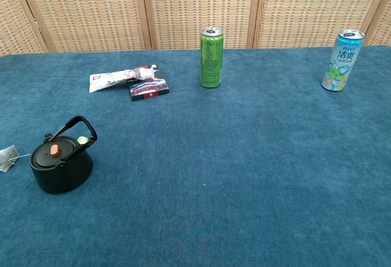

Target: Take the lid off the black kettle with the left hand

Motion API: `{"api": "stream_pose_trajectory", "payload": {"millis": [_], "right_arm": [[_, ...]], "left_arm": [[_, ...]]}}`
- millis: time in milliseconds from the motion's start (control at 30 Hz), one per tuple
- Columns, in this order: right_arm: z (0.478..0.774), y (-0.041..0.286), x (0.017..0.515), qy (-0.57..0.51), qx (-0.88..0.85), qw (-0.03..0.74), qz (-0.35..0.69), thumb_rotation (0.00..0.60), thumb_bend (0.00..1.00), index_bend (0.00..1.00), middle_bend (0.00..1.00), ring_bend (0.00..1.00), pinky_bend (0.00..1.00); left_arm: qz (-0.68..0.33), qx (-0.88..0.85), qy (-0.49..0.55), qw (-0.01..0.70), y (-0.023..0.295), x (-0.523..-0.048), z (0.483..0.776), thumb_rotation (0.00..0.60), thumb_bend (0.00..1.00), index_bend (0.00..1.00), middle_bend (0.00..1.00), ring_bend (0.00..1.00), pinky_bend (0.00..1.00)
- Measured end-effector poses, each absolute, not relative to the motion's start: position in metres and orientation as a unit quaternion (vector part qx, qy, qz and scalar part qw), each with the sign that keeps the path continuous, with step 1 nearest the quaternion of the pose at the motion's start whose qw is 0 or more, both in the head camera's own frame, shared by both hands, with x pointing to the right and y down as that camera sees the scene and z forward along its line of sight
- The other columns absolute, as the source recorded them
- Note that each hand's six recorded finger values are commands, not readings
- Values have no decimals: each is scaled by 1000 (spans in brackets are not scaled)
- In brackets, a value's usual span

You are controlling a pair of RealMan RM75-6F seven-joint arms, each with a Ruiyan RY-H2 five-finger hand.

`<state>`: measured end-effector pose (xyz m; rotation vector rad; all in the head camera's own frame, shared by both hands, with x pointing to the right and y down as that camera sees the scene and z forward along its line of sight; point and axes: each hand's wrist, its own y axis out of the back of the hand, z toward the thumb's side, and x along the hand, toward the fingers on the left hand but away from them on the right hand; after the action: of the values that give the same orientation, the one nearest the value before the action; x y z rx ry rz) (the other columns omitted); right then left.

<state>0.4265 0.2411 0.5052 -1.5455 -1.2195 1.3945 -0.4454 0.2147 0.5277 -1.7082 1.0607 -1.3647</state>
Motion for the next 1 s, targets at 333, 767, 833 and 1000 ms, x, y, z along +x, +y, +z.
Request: {"api": "stream_pose_trajectory", "payload": {"millis": [333, 767, 833, 1000], "right_arm": [[507, 241, 428, -472, -599, 354, 542, 600, 0, 0, 0, 0, 0], [511, 236, 433, -476, -587, 350, 554, 600, 0, 0, 0, 0, 0], [512, 235, 434, -476, -582, 351, 558, 600, 0, 0, 0, 0, 0], [514, 232, 438, -479, -572, 350, 566, 600, 0, 0, 0, 0, 0]], "left_arm": [[-532, -658, 405, 346, 214, -446, 532, 600, 152, 0, 0, 0, 0], [-508, -688, 306, 418, 167, -426, 559, 600, 150, 326, 0, 0, 0], [-486, -705, 266, 443, 154, -418, 567, 600, 150, 390, 0, 0, 0], [-454, -733, 172, 477, 128, -400, 589, 600, 198, 444, 0, 0, 0]]}}
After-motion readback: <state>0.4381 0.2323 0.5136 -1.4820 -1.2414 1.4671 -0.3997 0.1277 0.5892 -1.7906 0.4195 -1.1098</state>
